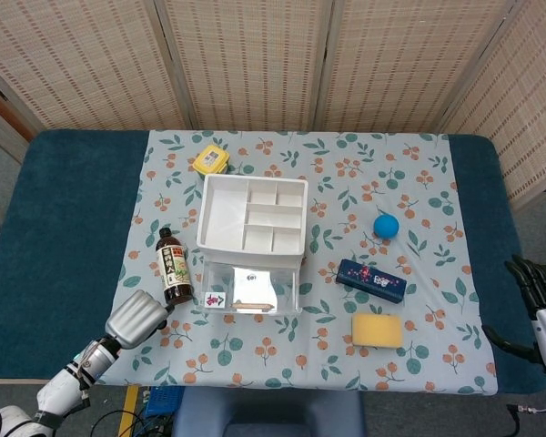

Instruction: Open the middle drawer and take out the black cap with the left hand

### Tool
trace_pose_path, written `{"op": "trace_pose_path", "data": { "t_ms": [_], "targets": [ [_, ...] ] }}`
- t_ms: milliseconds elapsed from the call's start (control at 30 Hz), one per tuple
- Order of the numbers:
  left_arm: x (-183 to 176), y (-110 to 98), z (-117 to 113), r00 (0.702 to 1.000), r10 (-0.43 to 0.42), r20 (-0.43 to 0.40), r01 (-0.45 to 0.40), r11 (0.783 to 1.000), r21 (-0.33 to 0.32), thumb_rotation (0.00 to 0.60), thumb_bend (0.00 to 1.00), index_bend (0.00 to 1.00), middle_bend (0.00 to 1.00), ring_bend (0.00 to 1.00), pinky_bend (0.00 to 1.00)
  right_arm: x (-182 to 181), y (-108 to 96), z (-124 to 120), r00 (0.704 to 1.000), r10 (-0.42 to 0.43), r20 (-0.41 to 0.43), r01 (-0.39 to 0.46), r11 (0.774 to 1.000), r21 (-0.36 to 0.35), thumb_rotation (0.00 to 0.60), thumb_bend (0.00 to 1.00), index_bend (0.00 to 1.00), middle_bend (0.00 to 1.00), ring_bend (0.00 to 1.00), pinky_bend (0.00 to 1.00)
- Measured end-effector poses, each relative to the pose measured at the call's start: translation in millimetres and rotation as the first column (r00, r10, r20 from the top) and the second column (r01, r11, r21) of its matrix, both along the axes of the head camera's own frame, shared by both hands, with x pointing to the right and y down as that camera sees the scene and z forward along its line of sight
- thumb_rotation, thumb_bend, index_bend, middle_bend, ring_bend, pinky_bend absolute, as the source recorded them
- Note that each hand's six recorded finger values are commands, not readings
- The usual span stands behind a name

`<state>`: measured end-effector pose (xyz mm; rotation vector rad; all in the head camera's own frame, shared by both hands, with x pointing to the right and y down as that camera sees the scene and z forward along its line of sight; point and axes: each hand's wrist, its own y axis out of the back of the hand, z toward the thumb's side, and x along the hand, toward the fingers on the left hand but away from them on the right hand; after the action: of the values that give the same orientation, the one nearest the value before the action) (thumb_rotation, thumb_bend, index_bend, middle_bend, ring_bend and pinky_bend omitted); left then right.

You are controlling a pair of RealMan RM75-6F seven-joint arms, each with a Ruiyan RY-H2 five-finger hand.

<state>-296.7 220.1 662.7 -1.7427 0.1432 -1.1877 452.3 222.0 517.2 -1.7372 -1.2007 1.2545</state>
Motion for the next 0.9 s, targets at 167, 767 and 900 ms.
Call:
{"op": "trace_pose_path", "data": {
  "t_ms": [167,767,900],
  "targets": [
    [-2.6,0.1,4.5,1.000,-0.028,0.005,0.028,1.000,-0.006,0.600,0.26,0.40,1.00,1.00,1.00,0.1,-0.3,0.5,1.000,0.001,-0.002,-0.001,1.000,-0.002,0.600,0.20,0.00,0.00,0.00,0.00],
    [-76.2,-33.0,-43.1,0.879,-0.475,-0.042,0.476,0.870,0.125,0.600,0.26,0.35,0.86,0.87,1.00,5.3,0.9,10.1,1.000,0.010,-0.011,-0.010,0.998,-0.066,0.600,0.21,0.00,0.00,0.00,0.00],
    [-91.1,-40.7,-66.0,0.811,-0.578,-0.092,0.585,0.796,0.155,0.600,0.24,0.32,0.73,0.69,0.88,5.7,1.6,13.6,1.000,0.007,-0.011,-0.008,0.996,-0.087,0.600,0.21,0.00,0.02,0.00,0.00]
  ]
}}
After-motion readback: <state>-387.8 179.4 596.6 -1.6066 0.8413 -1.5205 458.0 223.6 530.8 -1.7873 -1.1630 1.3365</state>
